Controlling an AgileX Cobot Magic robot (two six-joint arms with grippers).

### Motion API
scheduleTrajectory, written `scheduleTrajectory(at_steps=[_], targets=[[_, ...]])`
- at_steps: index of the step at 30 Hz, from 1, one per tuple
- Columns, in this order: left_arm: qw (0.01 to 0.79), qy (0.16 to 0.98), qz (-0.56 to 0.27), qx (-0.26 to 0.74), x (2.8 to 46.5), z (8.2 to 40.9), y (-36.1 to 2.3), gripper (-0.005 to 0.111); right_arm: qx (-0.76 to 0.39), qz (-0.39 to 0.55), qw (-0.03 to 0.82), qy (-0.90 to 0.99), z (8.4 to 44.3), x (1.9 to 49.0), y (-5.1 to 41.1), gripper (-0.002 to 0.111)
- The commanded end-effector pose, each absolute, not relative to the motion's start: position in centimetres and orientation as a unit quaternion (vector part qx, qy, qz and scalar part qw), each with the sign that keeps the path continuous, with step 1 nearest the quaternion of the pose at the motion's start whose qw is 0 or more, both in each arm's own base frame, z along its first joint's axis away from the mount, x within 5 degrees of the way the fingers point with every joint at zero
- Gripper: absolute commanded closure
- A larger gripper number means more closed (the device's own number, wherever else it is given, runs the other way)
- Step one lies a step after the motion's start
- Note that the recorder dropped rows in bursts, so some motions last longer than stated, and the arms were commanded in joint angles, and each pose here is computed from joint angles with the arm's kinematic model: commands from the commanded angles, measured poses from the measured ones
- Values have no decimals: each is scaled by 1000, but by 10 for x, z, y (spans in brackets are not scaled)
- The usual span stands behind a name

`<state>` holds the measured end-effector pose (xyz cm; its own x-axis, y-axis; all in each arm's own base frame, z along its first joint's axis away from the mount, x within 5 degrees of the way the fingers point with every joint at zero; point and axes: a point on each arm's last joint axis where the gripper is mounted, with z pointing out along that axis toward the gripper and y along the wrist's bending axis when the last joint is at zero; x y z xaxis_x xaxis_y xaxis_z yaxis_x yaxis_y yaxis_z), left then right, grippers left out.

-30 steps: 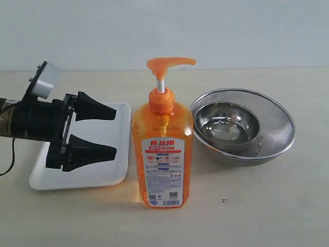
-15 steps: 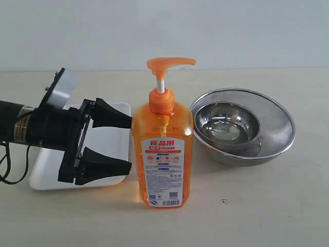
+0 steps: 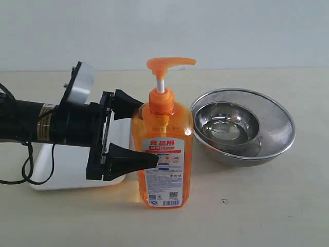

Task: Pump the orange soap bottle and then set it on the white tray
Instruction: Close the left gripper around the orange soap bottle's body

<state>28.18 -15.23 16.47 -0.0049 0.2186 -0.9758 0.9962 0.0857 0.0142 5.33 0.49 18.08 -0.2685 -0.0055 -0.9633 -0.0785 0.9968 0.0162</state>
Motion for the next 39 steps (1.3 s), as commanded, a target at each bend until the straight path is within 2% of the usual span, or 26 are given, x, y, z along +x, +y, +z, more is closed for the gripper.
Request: scheduleTrajectory(at_steps=[1, 8, 19, 29, 39], targets=[[469, 568, -421, 529, 281, 163, -154, -2, -27, 28, 609, 793, 182, 53, 5, 108], [457, 587, -430, 512, 285, 140, -156, -2, -27, 28, 609, 793, 182, 53, 5, 108], [474, 548, -420, 546, 278, 136, -177, -2, -27, 28, 609, 793, 182, 53, 5, 108], [486, 561, -406, 533, 284, 114, -178, -2, -27, 28, 611, 790, 182, 53, 5, 108], [514, 561, -385, 522, 289, 114, -177, -2, -27, 28, 611, 790, 182, 53, 5, 108]])
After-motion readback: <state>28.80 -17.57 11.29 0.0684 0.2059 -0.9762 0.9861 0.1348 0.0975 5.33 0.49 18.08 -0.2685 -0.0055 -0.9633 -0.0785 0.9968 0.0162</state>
